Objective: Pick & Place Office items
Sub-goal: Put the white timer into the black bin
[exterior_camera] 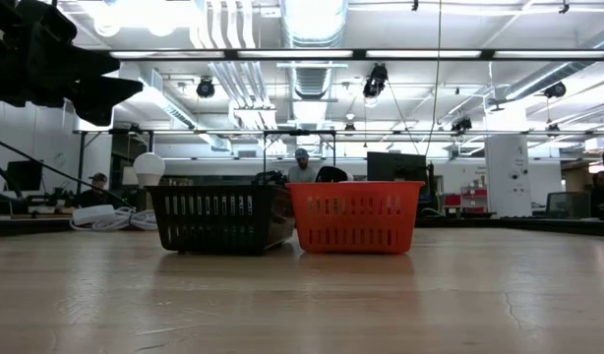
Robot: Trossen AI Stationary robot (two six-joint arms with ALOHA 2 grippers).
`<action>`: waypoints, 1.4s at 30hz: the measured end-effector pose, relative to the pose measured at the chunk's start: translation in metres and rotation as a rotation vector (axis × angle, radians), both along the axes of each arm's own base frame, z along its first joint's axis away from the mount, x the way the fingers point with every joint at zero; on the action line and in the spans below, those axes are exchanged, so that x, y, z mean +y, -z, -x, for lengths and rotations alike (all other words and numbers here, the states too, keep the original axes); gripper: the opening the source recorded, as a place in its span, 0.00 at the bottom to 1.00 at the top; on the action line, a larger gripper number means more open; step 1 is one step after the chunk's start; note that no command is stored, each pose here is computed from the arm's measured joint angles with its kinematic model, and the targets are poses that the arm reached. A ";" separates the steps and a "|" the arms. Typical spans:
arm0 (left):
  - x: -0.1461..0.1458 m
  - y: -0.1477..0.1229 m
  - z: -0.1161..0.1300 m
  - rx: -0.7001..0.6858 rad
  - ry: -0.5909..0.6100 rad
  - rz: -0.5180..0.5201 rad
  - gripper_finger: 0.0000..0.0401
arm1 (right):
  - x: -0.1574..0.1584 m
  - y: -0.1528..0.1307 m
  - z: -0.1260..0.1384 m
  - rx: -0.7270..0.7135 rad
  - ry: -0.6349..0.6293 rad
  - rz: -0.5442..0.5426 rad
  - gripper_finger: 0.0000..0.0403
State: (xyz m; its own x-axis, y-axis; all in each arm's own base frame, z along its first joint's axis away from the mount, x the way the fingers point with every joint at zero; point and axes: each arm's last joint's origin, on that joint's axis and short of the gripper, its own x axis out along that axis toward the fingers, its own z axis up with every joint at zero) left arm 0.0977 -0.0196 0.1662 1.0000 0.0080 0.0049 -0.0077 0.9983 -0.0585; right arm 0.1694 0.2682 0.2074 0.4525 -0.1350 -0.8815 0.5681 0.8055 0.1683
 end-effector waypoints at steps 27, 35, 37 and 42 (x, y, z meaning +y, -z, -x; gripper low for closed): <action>0.000 0.000 0.000 0.000 0.000 0.000 0.63 | -0.104 -0.043 -0.135 -0.287 0.040 0.609 0.38; 0.000 0.000 0.000 0.000 0.000 0.000 0.63 | -0.140 -0.057 -0.182 -0.374 -0.055 0.590 0.40; 0.000 0.000 0.000 0.000 0.000 0.000 0.63 | -0.150 -0.058 -0.189 -0.379 -0.075 0.591 0.40; 0.000 0.000 0.000 0.000 0.000 0.000 0.63 | -0.172 -0.059 -0.201 -0.412 -0.094 0.519 0.39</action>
State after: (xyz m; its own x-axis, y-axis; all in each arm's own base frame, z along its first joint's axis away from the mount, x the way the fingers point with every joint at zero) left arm 0.0977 -0.0196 0.1663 1.0000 0.0084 0.0051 -0.0081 0.9983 -0.0583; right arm 0.3704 0.0961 0.2660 0.7691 -0.4383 -0.4651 0.4637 0.8835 -0.0659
